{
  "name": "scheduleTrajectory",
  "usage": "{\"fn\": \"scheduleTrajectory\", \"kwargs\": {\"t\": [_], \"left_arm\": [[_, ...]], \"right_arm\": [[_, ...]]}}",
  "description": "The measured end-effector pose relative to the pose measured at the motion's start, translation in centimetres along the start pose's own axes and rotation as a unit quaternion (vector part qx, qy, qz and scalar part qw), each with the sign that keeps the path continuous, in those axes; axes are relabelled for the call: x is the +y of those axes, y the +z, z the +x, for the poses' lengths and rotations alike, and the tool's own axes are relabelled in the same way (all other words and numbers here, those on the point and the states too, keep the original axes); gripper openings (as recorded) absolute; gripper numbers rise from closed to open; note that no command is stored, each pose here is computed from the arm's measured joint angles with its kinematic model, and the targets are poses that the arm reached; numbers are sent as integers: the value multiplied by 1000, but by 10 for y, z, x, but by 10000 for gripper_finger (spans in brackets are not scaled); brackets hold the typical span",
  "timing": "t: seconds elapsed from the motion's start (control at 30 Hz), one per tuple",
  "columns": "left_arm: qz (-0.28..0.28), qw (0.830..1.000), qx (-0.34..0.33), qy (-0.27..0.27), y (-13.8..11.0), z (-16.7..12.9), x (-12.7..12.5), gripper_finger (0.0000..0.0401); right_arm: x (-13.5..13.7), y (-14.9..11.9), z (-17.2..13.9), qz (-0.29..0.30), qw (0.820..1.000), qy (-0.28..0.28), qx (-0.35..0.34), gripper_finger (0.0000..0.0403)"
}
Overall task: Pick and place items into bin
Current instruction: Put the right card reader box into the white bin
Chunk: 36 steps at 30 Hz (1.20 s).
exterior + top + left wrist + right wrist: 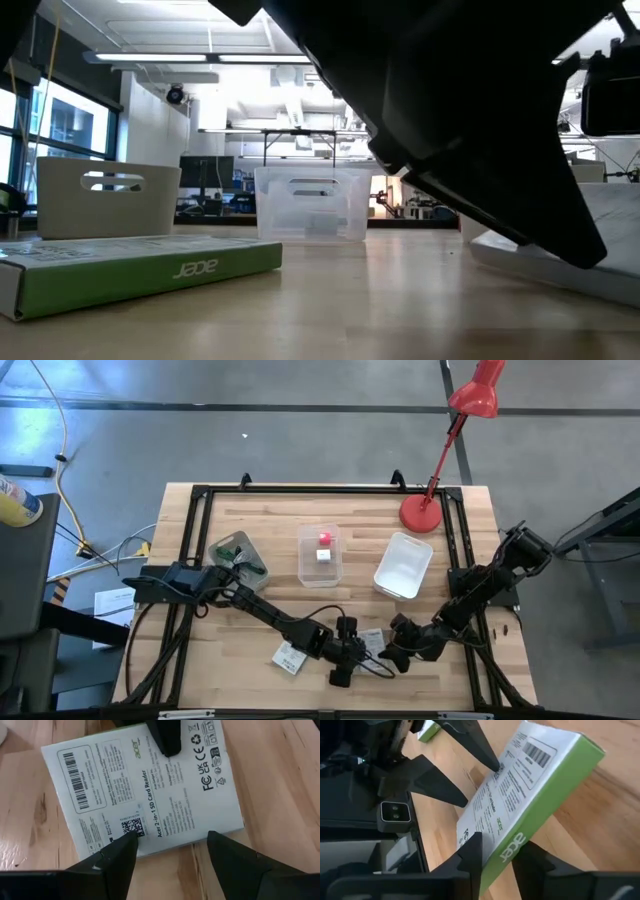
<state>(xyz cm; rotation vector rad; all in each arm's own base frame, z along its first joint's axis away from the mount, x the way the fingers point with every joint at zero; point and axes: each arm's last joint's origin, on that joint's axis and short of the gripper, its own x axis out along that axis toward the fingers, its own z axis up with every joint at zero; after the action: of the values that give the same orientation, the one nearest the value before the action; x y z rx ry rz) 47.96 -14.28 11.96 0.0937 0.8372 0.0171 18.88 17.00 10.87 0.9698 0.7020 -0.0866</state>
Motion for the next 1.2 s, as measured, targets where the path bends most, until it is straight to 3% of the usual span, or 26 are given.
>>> {"fn": "scheduleTrajectory", "kwargs": {"t": [0.17,0.5,1.2], "left_arm": [[6,1000,0,4,0,0,1,232],[54,998,-24,32,16,-20,7,232],[50,998,-23,42,16,-16,15,232]], "right_arm": [[0,1,0,-19,1000,-1,-10,100],[0,1,-1,-52,998,-8,-37,79],[0,0,-1,-46,998,-8,-38,82]]}}
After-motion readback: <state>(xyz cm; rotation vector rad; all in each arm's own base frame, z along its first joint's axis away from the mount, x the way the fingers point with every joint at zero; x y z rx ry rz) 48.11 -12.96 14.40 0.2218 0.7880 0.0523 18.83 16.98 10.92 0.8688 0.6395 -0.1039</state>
